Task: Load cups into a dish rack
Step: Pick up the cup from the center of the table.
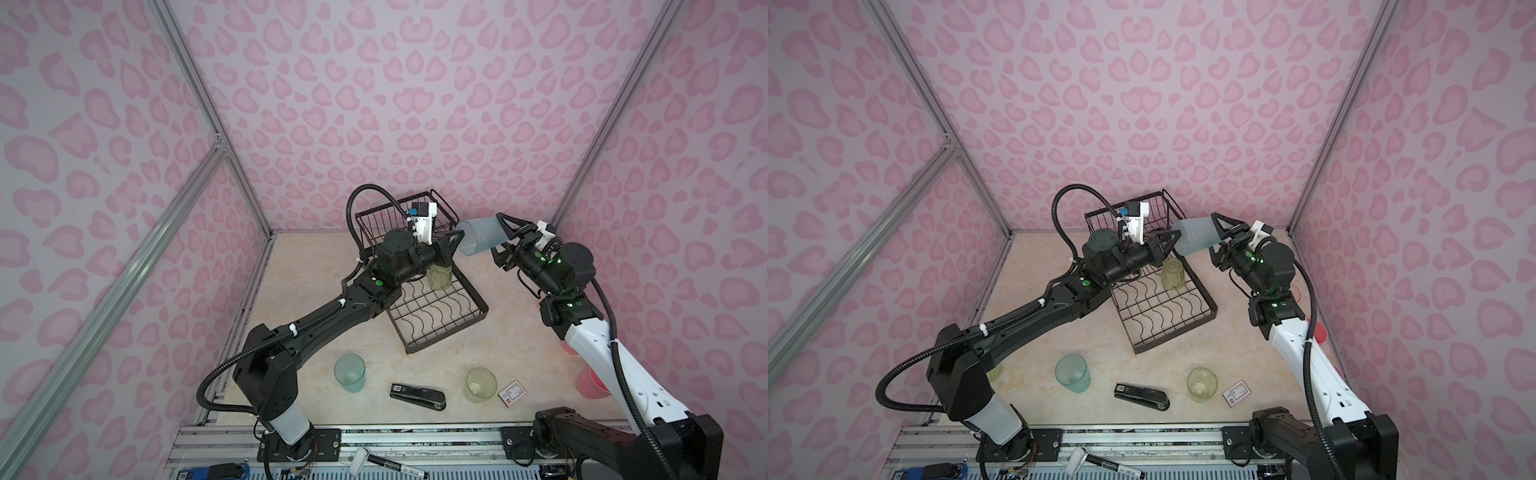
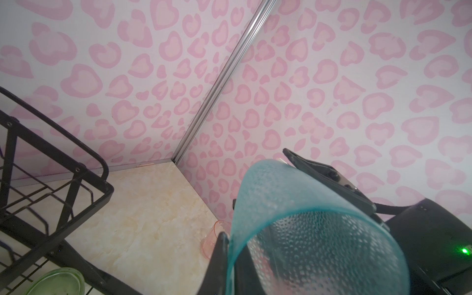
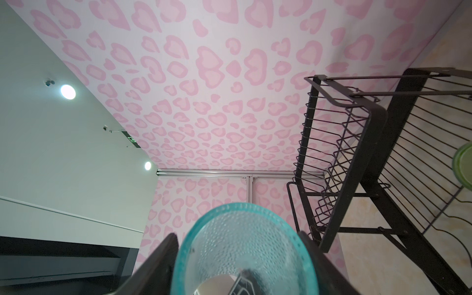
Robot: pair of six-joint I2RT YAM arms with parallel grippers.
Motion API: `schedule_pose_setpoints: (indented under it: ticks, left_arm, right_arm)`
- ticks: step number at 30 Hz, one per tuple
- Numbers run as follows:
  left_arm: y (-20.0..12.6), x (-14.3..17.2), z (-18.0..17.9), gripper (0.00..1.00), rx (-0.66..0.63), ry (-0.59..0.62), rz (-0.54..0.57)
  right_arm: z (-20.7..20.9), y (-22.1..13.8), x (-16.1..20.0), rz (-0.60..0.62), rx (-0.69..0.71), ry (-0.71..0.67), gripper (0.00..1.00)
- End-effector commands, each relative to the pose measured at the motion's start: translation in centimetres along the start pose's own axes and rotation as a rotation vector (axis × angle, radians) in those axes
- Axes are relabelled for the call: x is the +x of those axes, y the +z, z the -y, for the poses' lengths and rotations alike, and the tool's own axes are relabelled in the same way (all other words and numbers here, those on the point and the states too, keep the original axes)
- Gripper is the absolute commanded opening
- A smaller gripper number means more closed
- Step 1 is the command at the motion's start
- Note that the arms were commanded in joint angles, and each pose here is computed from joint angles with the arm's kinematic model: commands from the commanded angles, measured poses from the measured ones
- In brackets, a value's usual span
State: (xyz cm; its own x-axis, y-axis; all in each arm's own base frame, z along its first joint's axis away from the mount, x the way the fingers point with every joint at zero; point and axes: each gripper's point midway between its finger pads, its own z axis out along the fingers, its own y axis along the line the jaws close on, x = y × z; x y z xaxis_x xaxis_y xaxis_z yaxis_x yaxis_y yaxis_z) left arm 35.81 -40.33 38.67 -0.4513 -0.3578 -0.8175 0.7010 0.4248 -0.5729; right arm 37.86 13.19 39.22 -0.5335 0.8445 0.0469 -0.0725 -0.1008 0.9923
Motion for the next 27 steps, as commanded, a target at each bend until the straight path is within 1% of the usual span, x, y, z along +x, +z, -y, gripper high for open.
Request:
schedule_pose_setpoints:
  ticks: [1,2,5,7,8,11,16,19,22,26,27]
  left_arm:
    - [0.3,-1.1,0.7,0.1,0.028,0.033,0.037]
    - [0.3,-0.9,0.6,0.13,0.025,0.034,0.034]
    - [0.3,-0.7,0.5,0.27,0.017,0.034,0.024]
    - [0.3,-0.6,0.4,0.39,0.013,0.036,0.018]
    - [0.2,-0.5,0.4,0.43,0.012,0.036,0.014]
    - [0.0,-0.7,0.3,0.52,0.002,0.045,0.014]
    - [-0.6,-0.6,0.1,0.61,-0.018,0.05,0.005]
    - [-1.3,-0.5,0.2,0.66,-0.027,0.057,-0.007]
    - [-2.3,-0.5,0.3,0.73,-0.045,0.075,-0.023]
    - [-3.9,-0.8,0.7,0.8,-0.066,0.103,-0.037]
    - [-4.3,-0.1,0.0,0.81,-0.09,0.106,-0.06]
  right_arm:
    - [-0.4,-0.1,0.2,-0.009,-0.024,-0.024,0.6]
    - [-0.4,-0.1,0.2,-0.007,-0.024,-0.027,0.58]
    - [-0.3,-0.3,-0.1,0.008,-0.017,-0.049,0.52]
    - [-0.2,-0.5,-0.2,0.02,-0.009,-0.064,0.5]
    - [-0.2,-0.5,-0.3,0.024,-0.008,-0.072,0.48]
    - [-0.1,-0.8,-0.5,0.043,0.001,-0.098,0.46]
    - [0.0,-1.3,-1.0,0.072,0.029,-0.168,0.46]
    - [0.9,-1.8,-1.5,0.092,0.083,-0.231,0.46]
    - [2.2,-2.6,-2.1,0.113,0.15,-0.313,0.45]
    - [3.8,-4.3,-2.9,0.153,0.271,-0.472,0.45]
    - [4.3,-4.8,-3.2,0.163,0.309,-0.516,0.45]
